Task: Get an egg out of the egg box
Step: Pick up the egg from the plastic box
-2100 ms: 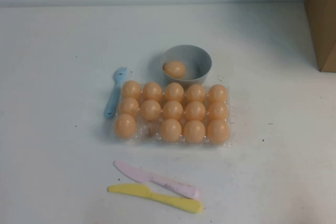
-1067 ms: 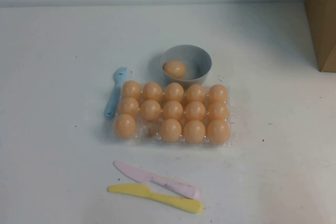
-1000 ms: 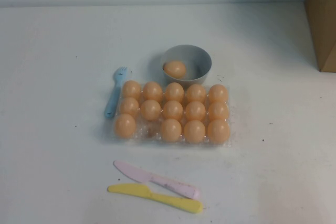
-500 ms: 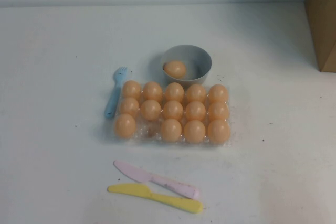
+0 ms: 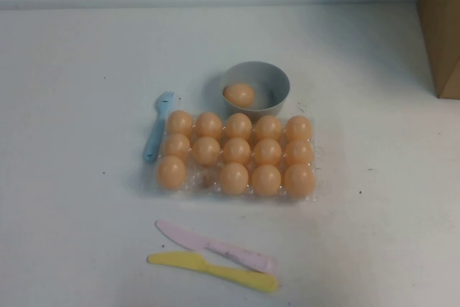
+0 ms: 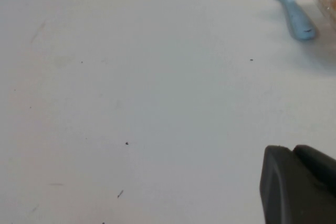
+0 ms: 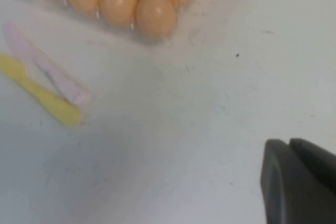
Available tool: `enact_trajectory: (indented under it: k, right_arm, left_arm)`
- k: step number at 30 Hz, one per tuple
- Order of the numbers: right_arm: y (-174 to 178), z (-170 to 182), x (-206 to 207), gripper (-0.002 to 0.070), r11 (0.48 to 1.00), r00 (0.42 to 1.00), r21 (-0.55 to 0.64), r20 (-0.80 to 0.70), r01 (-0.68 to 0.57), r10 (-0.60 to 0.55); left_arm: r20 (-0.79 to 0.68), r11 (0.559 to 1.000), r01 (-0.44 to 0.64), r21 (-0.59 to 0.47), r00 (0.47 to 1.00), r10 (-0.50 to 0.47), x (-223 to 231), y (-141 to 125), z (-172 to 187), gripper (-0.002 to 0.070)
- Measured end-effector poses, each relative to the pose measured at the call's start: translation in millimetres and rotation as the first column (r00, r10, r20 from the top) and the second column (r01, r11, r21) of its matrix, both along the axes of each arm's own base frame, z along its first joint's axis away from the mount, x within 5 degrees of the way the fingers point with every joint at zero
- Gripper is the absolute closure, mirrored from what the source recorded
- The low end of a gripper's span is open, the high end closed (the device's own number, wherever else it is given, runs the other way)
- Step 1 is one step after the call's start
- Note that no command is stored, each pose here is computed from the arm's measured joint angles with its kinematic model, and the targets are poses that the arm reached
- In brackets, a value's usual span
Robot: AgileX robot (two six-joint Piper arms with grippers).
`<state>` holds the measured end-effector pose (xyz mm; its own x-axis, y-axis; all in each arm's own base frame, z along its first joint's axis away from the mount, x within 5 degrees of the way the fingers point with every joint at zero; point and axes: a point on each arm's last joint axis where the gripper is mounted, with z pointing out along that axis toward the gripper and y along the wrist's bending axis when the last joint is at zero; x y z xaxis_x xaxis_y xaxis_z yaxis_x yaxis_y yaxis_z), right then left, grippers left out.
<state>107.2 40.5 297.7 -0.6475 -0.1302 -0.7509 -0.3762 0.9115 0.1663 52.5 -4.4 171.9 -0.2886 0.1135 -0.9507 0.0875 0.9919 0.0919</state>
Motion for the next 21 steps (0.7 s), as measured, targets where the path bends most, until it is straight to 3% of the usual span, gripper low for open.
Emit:
enact_trajectory:
  k: [4, 12, 21]
  right_arm:
    - [4.7, 20.7, 32.1, 0.0694, 0.982, 0.984, -0.115, -0.112, -0.149, 0.136]
    - [17.4, 24.8, 95.4, 0.0694, 0.947, 0.933, -0.149, -0.269, -0.286, 0.239]
    - [79.7, 13.1, 152.9, 0.0688, 0.849, 0.842, -0.189, -0.349, -0.494, 0.412]
  left_arm:
    - [0.0, 1.0, 0.0, 0.0, 1.0, 0.0, 0.0, 0.0, 0.0, 0.0679]
    - [0.0, 1.0, 0.0, 0.0, 1.0, 0.0, 0.0, 0.0, 0.0, 0.0679]
    - [0.0, 1.0, 0.0, 0.0, 1.0, 0.0, 0.0, 0.0, 0.0, 0.0679]
